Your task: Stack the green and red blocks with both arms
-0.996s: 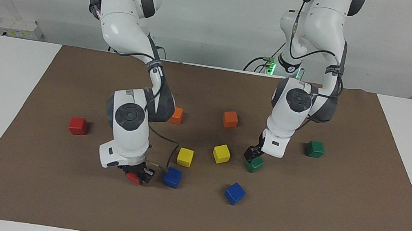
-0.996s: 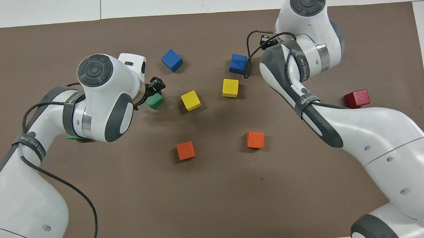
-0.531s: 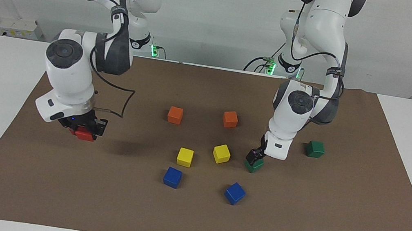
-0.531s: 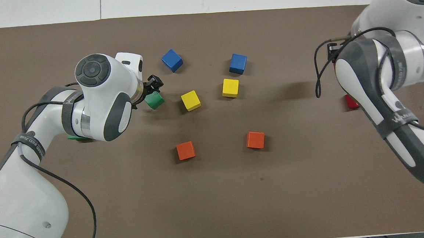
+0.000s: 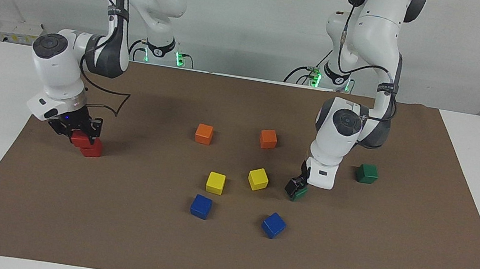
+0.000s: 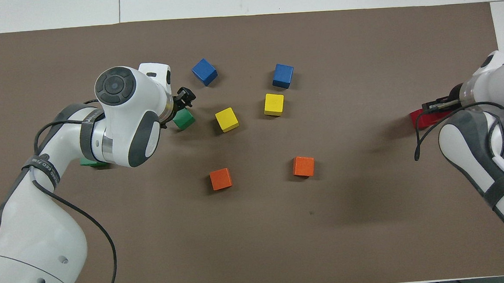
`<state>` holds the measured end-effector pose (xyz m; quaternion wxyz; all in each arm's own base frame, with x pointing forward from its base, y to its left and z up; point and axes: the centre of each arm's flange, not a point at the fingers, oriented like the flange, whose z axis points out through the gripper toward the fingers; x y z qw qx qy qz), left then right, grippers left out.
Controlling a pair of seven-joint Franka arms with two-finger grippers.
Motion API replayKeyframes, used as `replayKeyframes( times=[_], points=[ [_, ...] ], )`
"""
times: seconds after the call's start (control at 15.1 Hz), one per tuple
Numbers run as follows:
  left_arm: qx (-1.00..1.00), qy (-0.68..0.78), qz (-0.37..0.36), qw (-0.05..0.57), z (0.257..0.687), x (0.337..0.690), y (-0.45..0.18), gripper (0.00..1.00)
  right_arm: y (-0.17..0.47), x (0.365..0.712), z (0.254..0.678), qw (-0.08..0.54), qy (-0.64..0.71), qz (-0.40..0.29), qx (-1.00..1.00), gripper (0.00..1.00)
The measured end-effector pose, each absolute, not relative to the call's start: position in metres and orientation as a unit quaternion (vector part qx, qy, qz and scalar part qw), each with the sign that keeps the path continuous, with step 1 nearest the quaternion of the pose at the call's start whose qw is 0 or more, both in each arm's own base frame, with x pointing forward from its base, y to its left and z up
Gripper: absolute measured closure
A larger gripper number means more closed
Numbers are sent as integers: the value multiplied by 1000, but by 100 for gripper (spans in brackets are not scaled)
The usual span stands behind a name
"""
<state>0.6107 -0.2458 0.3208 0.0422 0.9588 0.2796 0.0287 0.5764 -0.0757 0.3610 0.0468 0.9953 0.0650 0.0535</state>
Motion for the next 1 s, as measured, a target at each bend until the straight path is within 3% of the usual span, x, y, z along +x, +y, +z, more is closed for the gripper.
replayKeyframes(
  times=[0.07,0.13,0.33,0.53,0.93,1.0],
  points=[
    [958,281,29,43,318,610,-247,0,-74,574,359,47,66,57,995,45],
    [958,282,28,42,315,610,-249,8,-73,573,357,47,67,59,995,45],
    [959,281,24,39,311,608,-252,44,-74,571,353,47,67,67,994,45],
    [967,256,15,10,315,610,-233,44,-74,569,350,47,67,79,993,45],
    [994,100,-34,-18,373,616,-117,44,-77,567,349,42,57,82,994,45],
    [996,84,-36,-17,375,617,-106,44,-78,567,349,40,55,82,994,41]
  ],
)
